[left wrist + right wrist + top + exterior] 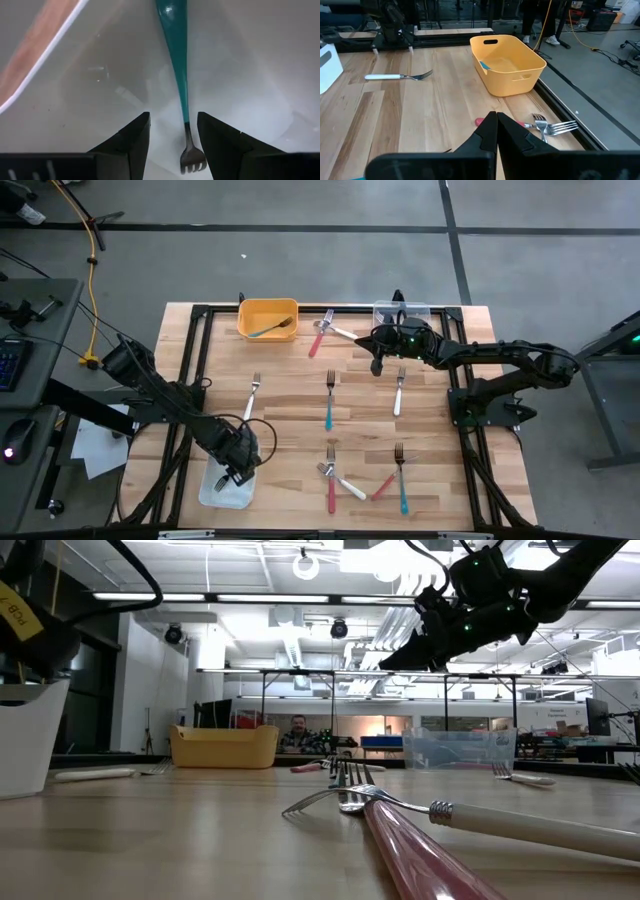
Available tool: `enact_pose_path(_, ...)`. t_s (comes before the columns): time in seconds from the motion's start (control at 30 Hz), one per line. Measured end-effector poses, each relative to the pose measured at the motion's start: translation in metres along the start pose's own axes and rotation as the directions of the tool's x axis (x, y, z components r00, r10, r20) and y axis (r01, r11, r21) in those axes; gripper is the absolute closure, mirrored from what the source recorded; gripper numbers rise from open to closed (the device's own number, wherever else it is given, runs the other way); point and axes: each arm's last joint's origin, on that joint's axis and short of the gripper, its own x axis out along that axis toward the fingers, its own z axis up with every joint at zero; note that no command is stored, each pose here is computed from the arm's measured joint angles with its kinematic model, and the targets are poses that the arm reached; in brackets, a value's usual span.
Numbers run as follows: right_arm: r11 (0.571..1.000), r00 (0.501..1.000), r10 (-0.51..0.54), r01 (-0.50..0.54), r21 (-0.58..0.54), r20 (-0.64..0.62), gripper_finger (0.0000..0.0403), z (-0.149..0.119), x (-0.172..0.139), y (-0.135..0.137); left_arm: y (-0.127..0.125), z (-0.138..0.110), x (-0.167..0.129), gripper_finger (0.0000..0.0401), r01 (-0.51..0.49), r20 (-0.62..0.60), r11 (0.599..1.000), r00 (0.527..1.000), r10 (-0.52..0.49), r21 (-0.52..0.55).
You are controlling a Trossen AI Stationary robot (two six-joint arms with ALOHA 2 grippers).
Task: Sort silverware by color (type)
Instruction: Put the blue fork into the yellow bin
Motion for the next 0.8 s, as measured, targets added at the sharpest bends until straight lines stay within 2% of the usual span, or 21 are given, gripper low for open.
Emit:
enact_pose_path(0.37, 1.0, 1.0, 0.0, 0.0, 0.0, 0.0, 0.0402, 0.0, 0.0, 0.0, 0.0075, 0.0002, 0.0067, 0.0243, -0.011, -0.002, 1.0, 1.0, 0.011, -0.007)
enact_pose_path(0.5, 1.0, 1.0, 0.0, 0.0, 0.0, 0.0, 0.0402, 0.0, 0.0, 0.0, 0.0074, 0.0008, 0.0068, 0.0255, -0.009, -0.004, 1.0, 1.0, 0.009, -0.009)
enact_pose_path(0.67, 1.0, 1.0, 0.0, 0.0, 0.0, 0.0, 0.0402, -0.0001, 0.0, 0.0, 0.0082, 0.0024, 0.0044, 0.0264, 0.011, -0.02, 1.0, 1.0, -0.011, 0.001)
enact_pose_path(0.8, 1.0, 1.0, 0.0, 0.0, 0.0, 0.0, 0.0402, 0.0, 0.0, 0.0, 0.0075, 0.0055, 0.0017, 0.0253, 0.041, -0.017, 0.999, 0.999, -0.041, -0.009)
